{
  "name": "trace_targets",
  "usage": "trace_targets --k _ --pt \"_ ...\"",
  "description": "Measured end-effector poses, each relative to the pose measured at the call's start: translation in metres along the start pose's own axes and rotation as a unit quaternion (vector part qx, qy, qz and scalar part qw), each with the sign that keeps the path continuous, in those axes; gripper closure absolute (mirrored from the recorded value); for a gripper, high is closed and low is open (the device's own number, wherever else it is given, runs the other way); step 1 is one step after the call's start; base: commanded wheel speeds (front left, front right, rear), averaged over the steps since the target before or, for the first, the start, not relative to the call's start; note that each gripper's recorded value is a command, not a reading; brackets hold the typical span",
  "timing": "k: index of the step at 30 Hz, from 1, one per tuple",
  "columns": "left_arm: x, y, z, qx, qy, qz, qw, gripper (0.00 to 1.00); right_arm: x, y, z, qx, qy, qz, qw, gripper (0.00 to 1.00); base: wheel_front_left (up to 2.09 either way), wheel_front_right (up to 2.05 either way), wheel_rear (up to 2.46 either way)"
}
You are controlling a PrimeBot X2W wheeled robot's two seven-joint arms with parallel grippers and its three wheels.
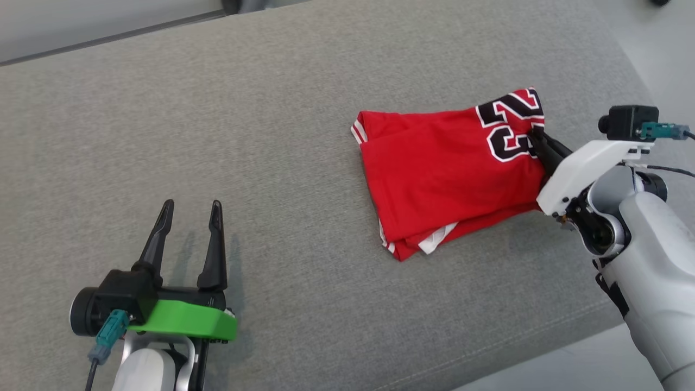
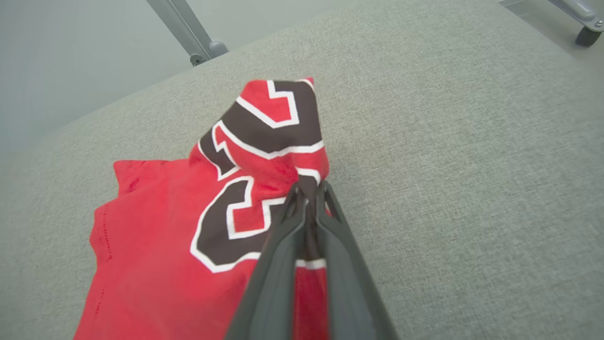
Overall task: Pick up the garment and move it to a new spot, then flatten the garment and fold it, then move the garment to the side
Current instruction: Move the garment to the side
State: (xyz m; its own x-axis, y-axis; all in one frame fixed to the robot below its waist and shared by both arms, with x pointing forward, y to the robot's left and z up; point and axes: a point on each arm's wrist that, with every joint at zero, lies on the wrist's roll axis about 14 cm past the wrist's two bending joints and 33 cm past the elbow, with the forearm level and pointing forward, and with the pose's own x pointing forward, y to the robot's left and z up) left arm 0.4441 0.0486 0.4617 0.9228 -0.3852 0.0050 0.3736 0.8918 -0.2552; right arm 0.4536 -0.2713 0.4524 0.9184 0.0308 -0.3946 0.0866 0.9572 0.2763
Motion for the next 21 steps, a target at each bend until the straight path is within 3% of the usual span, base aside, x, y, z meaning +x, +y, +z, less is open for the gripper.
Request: trace_targets --k 11,21 --pt "0.034 -0.031 -0.040 -0.020 0.043 -0.064 0.997 0.00 0.010 -0.048 0.025 -0.017 -0.023 -0.073 0.997 1.00 0.00 0.00 0.00" --pt "0.031 0.002 -0.037 -0.006 0.037 -0.025 0.999 0.00 0.030 -0.094 0.067 -0.073 -0.052 -0.138 0.986 1.00 0.00 0.00 0.00"
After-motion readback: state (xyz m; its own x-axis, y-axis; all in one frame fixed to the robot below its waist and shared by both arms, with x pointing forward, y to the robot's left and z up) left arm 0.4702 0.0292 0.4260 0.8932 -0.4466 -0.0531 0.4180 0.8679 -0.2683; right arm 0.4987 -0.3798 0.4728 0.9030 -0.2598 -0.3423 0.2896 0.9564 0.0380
